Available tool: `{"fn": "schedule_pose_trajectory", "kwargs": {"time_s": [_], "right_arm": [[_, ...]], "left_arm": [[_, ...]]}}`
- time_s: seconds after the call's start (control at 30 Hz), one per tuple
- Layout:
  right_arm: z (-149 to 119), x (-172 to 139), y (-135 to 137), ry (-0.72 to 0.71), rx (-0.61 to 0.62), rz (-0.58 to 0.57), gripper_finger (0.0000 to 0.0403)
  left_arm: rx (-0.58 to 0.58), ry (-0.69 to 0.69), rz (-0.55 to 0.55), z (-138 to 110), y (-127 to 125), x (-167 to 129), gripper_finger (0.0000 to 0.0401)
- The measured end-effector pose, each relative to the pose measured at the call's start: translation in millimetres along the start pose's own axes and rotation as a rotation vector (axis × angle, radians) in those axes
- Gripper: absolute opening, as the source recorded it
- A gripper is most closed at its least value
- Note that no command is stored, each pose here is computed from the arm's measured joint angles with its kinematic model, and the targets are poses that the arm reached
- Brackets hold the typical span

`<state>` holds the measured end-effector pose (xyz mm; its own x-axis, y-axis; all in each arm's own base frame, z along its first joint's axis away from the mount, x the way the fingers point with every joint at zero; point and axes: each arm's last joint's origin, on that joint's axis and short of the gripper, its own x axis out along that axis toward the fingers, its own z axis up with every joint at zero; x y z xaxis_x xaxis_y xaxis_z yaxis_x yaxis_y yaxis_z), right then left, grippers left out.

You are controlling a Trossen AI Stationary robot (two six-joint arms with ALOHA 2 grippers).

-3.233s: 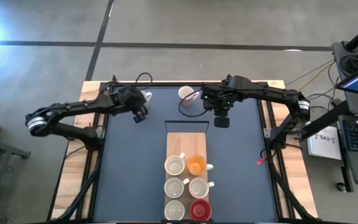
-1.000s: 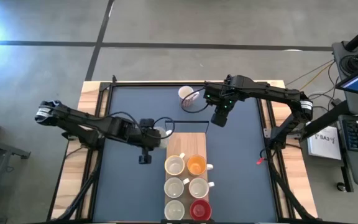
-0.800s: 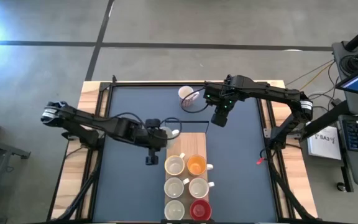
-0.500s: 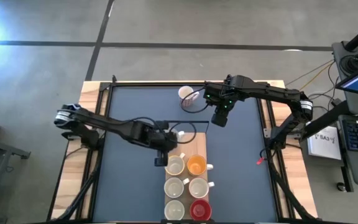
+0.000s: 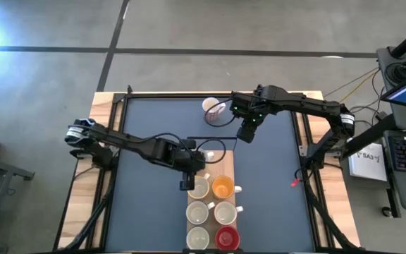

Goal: Place coffee mugs
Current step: Put the blue and gray mug on the shelf

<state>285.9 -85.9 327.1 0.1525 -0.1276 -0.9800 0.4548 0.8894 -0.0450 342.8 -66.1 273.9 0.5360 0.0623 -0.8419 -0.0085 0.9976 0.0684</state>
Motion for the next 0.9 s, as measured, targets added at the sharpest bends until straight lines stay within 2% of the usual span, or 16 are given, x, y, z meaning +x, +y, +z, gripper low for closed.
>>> {"fn": "schedule_pose_trajectory", "kwargs": {"time_s": [0.3,0.53,0.9], "right_arm": [[6.2,-0.1,1.1,-0.063,0.001,0.011,0.0073],[12.3,-0.7,2.1,-0.126,0.006,0.022,0.0073],[22.3,-2.5,3.8,-0.231,0.015,0.041,0.0073]], "left_arm": [[-0.003,0.026,0.007,-5.4,1.8,5.1,0.0007],[-0.011,-0.011,0.002,-2.3,1.3,5.7,0.0026],[-0.012,-0.01,-0.001,-3.6,1.2,9.0,0.0029]]}}
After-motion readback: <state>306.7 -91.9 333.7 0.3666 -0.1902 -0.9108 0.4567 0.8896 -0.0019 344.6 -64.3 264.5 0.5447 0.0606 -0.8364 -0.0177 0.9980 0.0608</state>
